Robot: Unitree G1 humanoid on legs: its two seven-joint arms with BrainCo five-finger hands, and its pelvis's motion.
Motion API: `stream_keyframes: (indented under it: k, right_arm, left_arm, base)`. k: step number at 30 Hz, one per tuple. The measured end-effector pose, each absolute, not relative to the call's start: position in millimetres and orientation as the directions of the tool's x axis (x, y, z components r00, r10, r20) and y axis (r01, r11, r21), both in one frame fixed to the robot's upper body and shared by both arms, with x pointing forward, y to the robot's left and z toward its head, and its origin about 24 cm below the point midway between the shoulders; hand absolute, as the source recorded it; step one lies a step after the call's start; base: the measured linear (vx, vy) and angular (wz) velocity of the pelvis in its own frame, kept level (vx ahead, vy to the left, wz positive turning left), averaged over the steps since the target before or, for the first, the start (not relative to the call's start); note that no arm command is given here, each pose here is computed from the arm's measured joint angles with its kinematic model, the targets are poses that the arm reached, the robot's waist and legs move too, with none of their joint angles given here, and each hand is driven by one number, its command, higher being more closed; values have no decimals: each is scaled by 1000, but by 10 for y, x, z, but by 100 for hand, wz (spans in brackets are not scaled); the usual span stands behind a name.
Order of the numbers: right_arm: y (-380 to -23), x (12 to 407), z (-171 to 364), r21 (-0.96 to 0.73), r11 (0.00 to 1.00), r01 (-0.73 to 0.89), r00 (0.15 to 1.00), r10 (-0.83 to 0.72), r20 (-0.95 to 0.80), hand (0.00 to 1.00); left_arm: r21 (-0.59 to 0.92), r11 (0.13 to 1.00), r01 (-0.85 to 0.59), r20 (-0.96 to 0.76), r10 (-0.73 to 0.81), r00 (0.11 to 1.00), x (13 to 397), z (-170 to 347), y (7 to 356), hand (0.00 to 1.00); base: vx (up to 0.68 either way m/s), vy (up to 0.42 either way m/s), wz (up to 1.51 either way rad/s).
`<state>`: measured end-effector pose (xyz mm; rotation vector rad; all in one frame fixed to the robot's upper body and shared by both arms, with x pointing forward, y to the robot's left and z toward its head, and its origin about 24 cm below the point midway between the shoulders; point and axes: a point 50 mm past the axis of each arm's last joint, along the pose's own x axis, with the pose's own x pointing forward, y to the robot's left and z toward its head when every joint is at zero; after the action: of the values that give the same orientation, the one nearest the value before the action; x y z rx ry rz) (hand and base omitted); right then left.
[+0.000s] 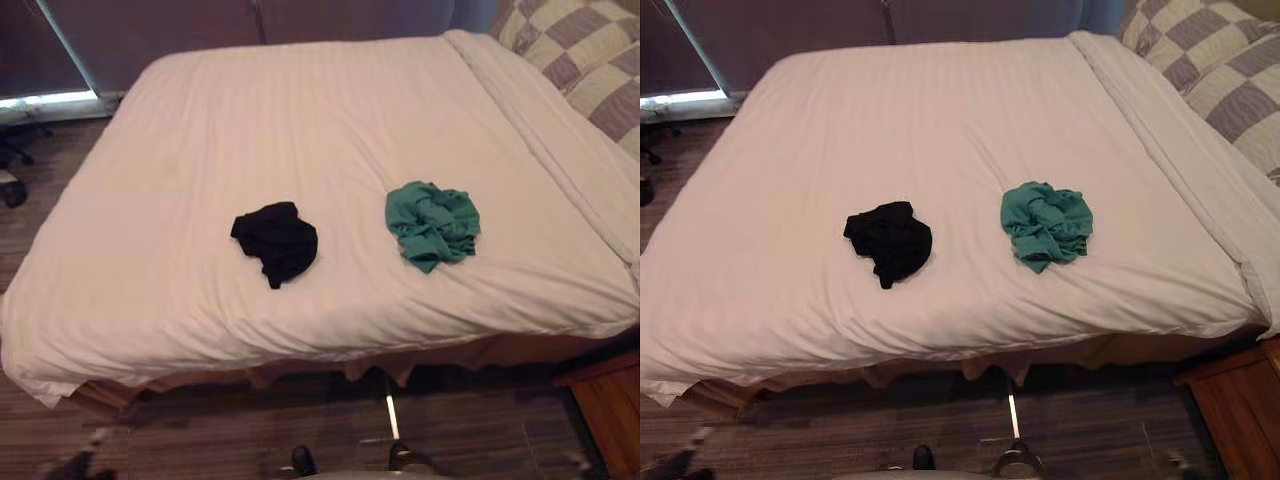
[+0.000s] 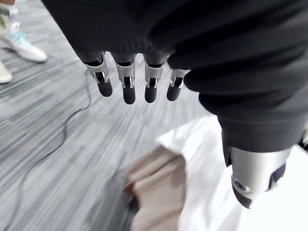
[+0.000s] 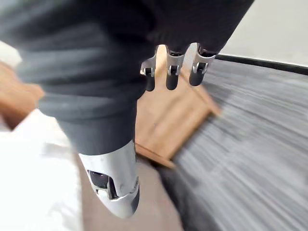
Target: Tidy the bed and pick cloth on bed and put in laundry
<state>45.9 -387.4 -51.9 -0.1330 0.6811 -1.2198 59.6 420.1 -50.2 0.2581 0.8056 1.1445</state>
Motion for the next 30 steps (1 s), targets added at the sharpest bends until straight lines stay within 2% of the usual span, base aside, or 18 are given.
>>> stream_keyframes:
  k: [2,5,6,8,11,15,20,24,30]
  right_arm:
    - [-4058,629,-140,-484,294,824,206,-952,-228,0]
    - [-4128,876,178,-489,253,835,253,-965,-68,0]
    - [-4158,990,312,-481,242,843,271,-963,-10,0]
    - [-4188,1122,445,-495,235,836,297,-954,49,0]
    - [-4128,1547,710,-495,303,815,421,-896,145,0]
    - [-3899,2034,1057,-440,394,807,540,-793,281,0]
    - [-3594,2393,1317,-391,480,785,613,-692,382,0]
    - [-3443,2477,1465,-371,512,775,632,-637,441,0]
    - [-3270,2500,1590,-348,545,763,642,-574,508,0]
  left_arm:
    - [591,326,-738,-206,945,253,858,27,4445,0]
    - [582,277,-765,30,933,360,1209,555,4478,0]
    - [562,287,-776,126,897,423,1426,743,4389,0]
    - [555,334,-762,200,835,512,1701,875,4223,0]
    - [551,438,-710,237,734,636,2094,923,3921,0]
    - [538,552,-637,273,600,752,2540,1020,3535,0]
    - [523,625,-580,365,450,815,3002,1342,3115,0]
    - [538,640,-549,412,369,833,3253,1553,2889,0]
    - [561,641,-524,409,336,848,3520,1721,2732,0]
  base:
    - [-38,-13,19]
    - [-10,3,10]
    - [0,0,0]
    - [0,0,0]
    - [15,8,-11]
    - [38,11,-13]
    - [-11,0,-24]
    - [-17,-5,-21]
    - [-2,0,-25]
